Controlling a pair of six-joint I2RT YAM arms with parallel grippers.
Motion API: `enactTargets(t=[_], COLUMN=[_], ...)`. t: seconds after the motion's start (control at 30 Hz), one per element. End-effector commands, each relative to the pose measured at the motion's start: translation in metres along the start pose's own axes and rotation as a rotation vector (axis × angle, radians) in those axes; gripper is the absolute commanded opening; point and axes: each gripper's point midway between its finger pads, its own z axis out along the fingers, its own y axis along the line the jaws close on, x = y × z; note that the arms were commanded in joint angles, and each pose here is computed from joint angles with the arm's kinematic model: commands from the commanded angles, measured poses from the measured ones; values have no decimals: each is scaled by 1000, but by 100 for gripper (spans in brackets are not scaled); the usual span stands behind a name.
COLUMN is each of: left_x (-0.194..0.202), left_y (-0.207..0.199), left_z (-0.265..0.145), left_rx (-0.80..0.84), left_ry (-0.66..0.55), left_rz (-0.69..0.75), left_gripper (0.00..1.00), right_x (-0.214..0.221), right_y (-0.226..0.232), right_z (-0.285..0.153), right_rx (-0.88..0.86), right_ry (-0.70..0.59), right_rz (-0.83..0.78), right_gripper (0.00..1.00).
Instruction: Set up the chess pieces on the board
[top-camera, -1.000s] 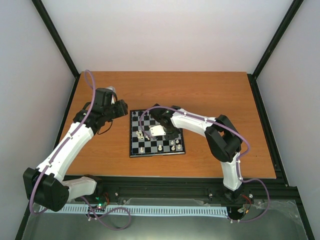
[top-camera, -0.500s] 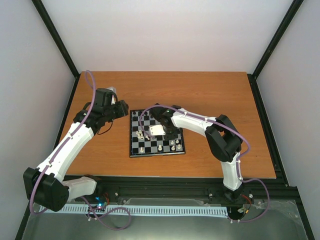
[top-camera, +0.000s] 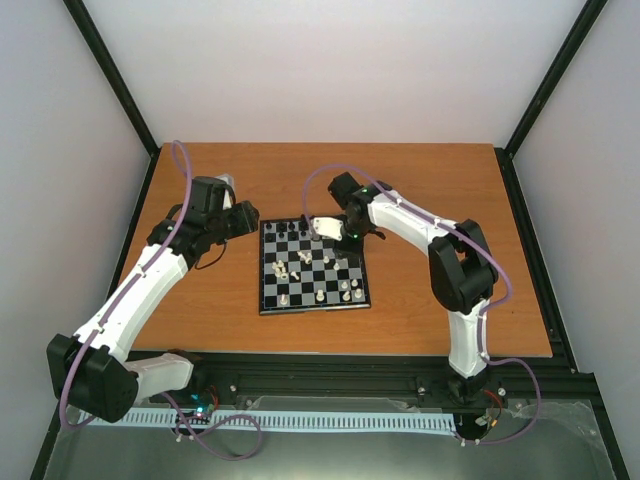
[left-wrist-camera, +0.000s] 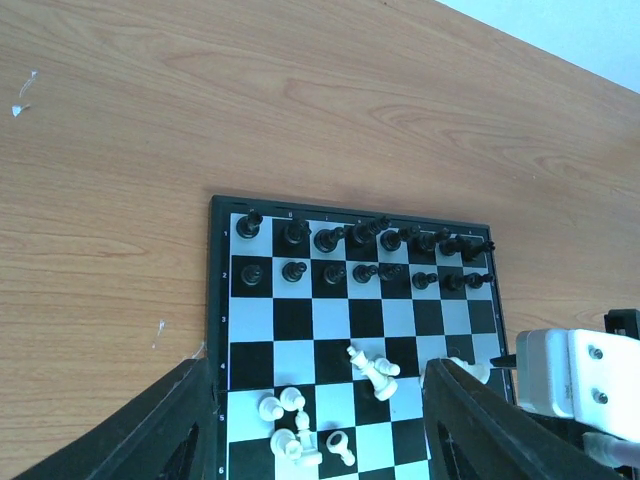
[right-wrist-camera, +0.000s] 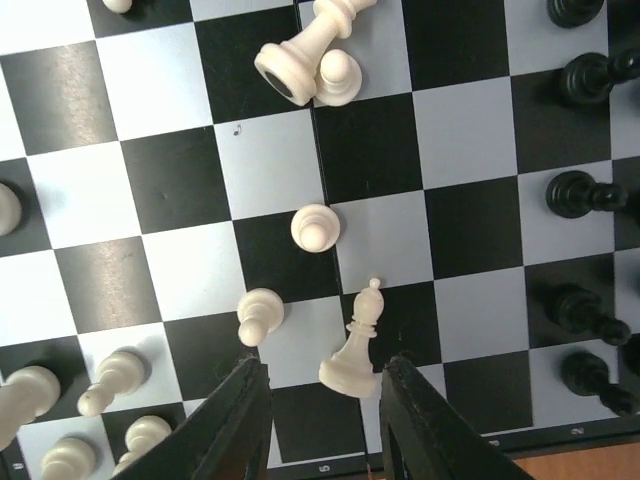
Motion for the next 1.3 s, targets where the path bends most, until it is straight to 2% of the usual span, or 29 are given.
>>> enactTargets(t=[0.0, 0.23, 0.57, 0.87, 1.13, 1.27], left_x=[-6, -4, -3, -1, -1, 0], left_y=[-4, -5, -6, -7, -7, -8], left_z=[1, 3, 5, 6, 6, 6], left_rx=[20, 26, 34, 38, 41, 44], left_ry=[-15, -4, 9, 14, 18, 20], left_rz=[20, 21, 26, 26, 28, 29], left_gripper=[60, 60, 60, 60, 60, 60], right_x=[-8, -11, 5, 8, 4, 3], right_y=[13, 22, 16, 22, 24, 26], right_z=[3, 2, 26, 33, 34, 38], right_rx=[-120, -159, -133, -144, -143, -144], right_ry=[-84, -119, -42, -30, -39, -35], right_rz=[70, 68, 105, 108, 100, 100], right_gripper=[30, 33, 31, 18, 19, 16])
